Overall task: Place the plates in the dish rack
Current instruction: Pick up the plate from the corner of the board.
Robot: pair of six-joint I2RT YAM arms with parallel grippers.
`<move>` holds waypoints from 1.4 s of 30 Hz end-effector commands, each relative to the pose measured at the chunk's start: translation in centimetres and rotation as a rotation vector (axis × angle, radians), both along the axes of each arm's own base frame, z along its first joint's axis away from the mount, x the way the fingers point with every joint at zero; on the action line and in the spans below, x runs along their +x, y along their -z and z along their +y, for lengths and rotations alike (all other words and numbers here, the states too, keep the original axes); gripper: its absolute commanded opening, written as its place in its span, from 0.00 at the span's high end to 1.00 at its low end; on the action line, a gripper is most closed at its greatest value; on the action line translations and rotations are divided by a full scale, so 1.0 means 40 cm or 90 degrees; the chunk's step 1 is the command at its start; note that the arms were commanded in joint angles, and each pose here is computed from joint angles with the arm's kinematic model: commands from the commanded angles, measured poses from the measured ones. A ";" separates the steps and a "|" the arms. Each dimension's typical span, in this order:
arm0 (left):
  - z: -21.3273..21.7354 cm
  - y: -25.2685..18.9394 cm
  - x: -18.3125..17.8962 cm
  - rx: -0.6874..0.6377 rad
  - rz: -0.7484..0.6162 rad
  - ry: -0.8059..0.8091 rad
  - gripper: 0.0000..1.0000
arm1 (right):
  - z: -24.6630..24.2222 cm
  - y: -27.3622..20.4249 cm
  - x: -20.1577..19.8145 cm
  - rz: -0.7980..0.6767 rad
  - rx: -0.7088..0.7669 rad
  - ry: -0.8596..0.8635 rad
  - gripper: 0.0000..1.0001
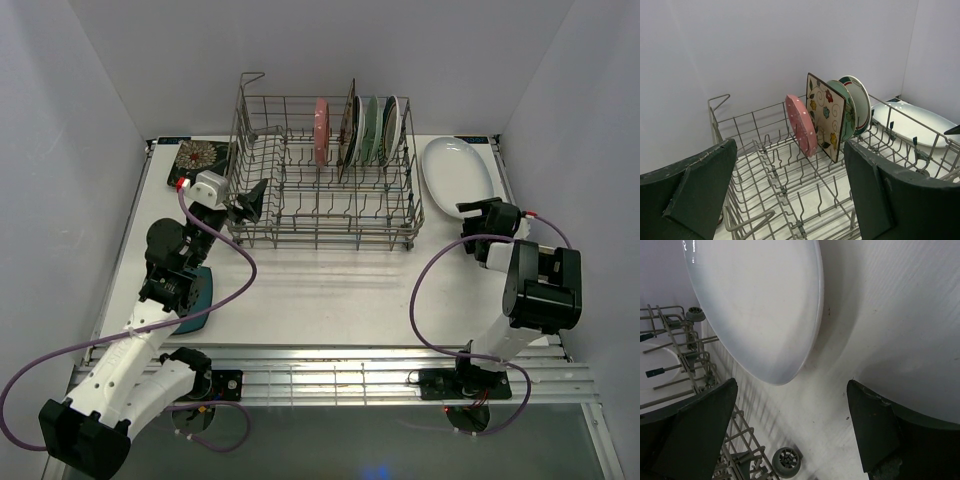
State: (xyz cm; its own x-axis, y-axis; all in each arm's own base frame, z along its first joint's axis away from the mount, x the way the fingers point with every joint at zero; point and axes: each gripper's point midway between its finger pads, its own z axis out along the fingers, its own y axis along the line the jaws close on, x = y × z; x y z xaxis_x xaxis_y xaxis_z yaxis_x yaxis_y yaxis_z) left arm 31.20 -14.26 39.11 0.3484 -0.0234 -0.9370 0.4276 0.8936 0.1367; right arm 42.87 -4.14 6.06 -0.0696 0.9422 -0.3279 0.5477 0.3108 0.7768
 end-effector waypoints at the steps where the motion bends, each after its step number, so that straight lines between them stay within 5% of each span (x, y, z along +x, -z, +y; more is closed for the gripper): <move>1: 0.002 0.011 -0.001 0.002 0.002 -0.001 0.02 | -0.028 -0.001 0.017 -0.031 0.008 0.048 0.05; 12: -0.003 0.020 0.001 0.005 0.007 0.004 0.02 | -0.044 0.010 0.063 -0.048 0.031 0.073 0.10; 30: -0.007 0.029 0.003 0.006 0.013 0.008 0.02 | -0.051 0.066 0.071 -0.044 0.062 0.104 0.32; 34: -0.008 0.030 0.003 0.008 0.013 0.009 0.02 | -0.057 0.065 0.070 -0.046 0.061 0.109 0.39; 36: -0.009 0.032 0.003 0.009 0.014 0.010 0.02 | -0.059 0.065 0.068 -0.046 0.059 0.112 0.51; 42: -0.007 0.027 -0.001 0.007 0.010 0.009 0.02 | -0.059 0.069 0.055 -0.042 0.058 0.116 0.59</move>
State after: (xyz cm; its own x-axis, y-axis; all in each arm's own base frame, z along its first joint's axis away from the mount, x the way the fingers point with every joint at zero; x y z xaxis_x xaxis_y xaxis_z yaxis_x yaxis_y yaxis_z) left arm 31.49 -14.41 38.12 0.3284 -0.0159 -0.9444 0.4320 0.8917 0.1352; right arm 45.50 -5.83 3.56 0.0900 0.9694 -0.2282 0.5268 0.1481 0.8370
